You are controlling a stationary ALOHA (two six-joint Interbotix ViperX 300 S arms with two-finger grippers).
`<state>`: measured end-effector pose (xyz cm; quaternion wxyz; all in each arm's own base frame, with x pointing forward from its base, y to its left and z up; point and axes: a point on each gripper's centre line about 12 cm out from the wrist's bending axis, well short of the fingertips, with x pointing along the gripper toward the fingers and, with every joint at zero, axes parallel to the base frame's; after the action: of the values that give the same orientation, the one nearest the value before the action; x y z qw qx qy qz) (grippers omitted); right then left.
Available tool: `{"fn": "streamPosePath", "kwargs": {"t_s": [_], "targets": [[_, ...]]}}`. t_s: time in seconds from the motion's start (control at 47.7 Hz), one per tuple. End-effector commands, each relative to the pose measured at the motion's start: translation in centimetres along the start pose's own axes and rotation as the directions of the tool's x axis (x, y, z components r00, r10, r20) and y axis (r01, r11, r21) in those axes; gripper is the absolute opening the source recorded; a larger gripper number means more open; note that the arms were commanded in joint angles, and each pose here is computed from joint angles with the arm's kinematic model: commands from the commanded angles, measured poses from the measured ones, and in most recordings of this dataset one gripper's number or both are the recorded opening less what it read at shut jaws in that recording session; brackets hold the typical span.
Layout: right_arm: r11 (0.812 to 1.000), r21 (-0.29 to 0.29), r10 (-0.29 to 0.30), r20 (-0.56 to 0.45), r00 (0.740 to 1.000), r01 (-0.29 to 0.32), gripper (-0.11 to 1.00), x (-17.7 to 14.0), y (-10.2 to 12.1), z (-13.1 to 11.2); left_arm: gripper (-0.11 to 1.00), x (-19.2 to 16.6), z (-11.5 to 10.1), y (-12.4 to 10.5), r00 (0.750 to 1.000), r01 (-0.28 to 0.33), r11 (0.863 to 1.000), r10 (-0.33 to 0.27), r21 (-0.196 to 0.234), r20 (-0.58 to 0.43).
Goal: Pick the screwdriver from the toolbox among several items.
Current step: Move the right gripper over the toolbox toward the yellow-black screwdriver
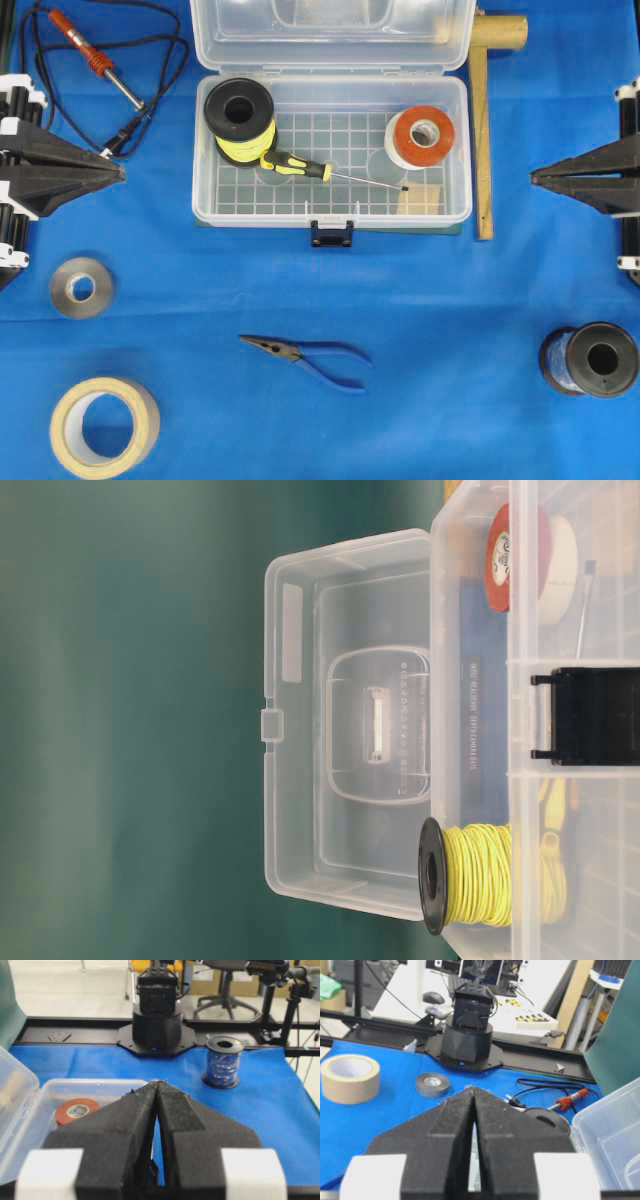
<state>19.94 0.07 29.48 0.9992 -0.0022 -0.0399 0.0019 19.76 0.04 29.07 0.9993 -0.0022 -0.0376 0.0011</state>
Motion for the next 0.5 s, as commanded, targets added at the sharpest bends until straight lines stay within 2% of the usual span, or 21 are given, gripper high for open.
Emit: {"fn": "streamPosePath", "kwargs": {"t_s": [0.0,0.126,0.294,0.483], "targets": [[1.000,0.006,-0.004,0.020,1.000,0.003,0.00,0.3,-0.1,0.8,0.00,0.3,0.5,0.0,1.000,-0.003,1.000,0.003,-0.024,0.011],[1.000,0.022,-0.005,-0.078,0.997,0.007,0.00,2.1,-0.1,1.8,0.00,0.4,0.4,0.0,1.000,-0.005,1.000,0.005,-0.030,0.006],[0.997,0.063,-0.035,-0.201,0.979,0.049,0.00,5.7,-0.9,3.8,0.00,0.4,0.4,0.0,1.000,-0.006,0.999,0.006,-0.037,0.004],[0.979,0.131,-0.093,-0.388,0.917,0.154,0.00,10.6,-3.0,4.1,0.00,0.4,0.5,0.0,1.000,-0.006,0.999,0.006,-0.037,0.012]]}}
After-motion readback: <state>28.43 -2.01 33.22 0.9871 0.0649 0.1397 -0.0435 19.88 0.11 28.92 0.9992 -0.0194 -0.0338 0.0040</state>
